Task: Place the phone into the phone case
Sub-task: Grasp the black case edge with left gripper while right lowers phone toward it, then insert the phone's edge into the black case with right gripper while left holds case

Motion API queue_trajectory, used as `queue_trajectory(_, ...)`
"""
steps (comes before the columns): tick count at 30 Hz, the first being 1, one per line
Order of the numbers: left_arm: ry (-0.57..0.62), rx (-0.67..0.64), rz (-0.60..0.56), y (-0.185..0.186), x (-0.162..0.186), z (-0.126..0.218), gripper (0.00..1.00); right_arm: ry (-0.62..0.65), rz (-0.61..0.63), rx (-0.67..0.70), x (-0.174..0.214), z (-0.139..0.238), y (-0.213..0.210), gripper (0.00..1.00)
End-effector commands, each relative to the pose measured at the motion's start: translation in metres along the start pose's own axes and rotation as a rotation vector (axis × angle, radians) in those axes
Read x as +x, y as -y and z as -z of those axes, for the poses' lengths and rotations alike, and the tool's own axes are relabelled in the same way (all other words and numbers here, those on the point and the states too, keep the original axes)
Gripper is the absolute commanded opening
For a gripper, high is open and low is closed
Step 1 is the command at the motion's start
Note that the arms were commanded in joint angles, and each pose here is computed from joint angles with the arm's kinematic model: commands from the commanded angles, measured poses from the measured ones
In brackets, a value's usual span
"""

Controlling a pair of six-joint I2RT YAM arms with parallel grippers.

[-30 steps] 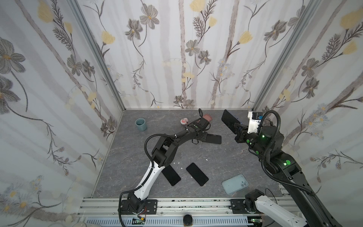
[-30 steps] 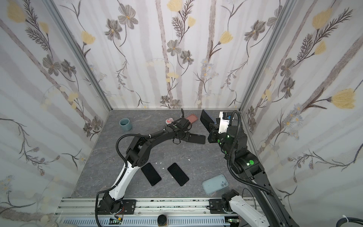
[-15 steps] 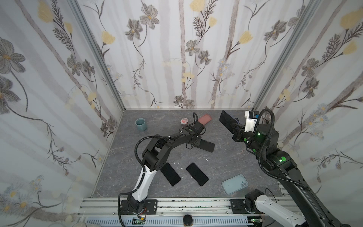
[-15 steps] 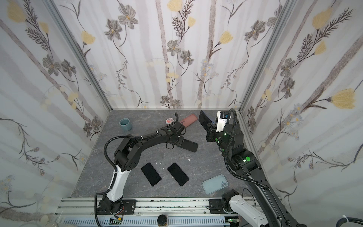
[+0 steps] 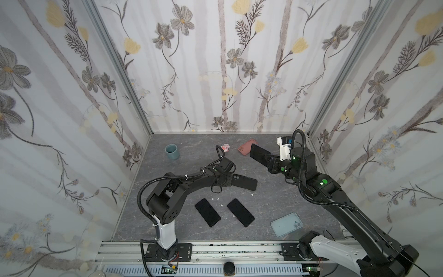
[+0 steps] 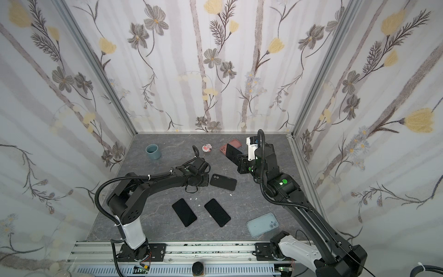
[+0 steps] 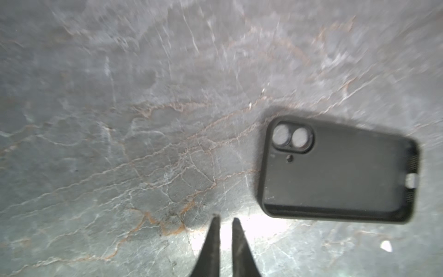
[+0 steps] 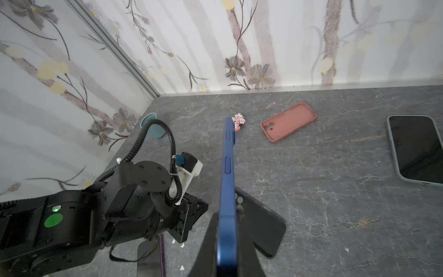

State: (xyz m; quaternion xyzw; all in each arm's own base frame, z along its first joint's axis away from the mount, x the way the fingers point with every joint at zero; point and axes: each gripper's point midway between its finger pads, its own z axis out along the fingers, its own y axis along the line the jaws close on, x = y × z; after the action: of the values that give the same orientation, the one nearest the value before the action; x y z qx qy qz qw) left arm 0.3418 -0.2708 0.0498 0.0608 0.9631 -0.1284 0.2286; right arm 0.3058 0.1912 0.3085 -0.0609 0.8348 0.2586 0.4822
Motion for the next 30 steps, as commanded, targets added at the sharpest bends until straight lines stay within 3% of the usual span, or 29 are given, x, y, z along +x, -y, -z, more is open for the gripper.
queue_trajectory(1,0.09,0.108,0.032,0.015,-0.024,0.011,0.15,-0.022,-0.082,-0.056,0.004,-0.007,-0.011,0.0)
queue_trajectory(6,0.233,0.233,0.063,0.016,-0.064,0.039,0.31,-0.216,-0.184,-0.147,0.042,-0.031,-0.015,0.0)
queue_trajectory(11,0.375,0.336,-0.062,0.032,-0.108,0.082,0.49,-0.334,-0.298,-0.189,0.06,-0.05,0.001,0.0)
queue_trajectory(14,0.423,0.359,-0.077,0.033,-0.125,0.094,0.52,-0.364,-0.341,-0.198,0.064,-0.054,0.011,0.0)
queue_trajectory(20,0.36,0.436,-0.004,0.019,-0.118,0.081,0.56,-0.399,-0.42,-0.162,0.083,-0.054,0.033,0.0)
queue_trajectory(30,0.255,0.52,0.046,0.03,-0.103,0.067,0.62,-0.444,-0.483,-0.151,0.109,-0.054,0.046,0.0)
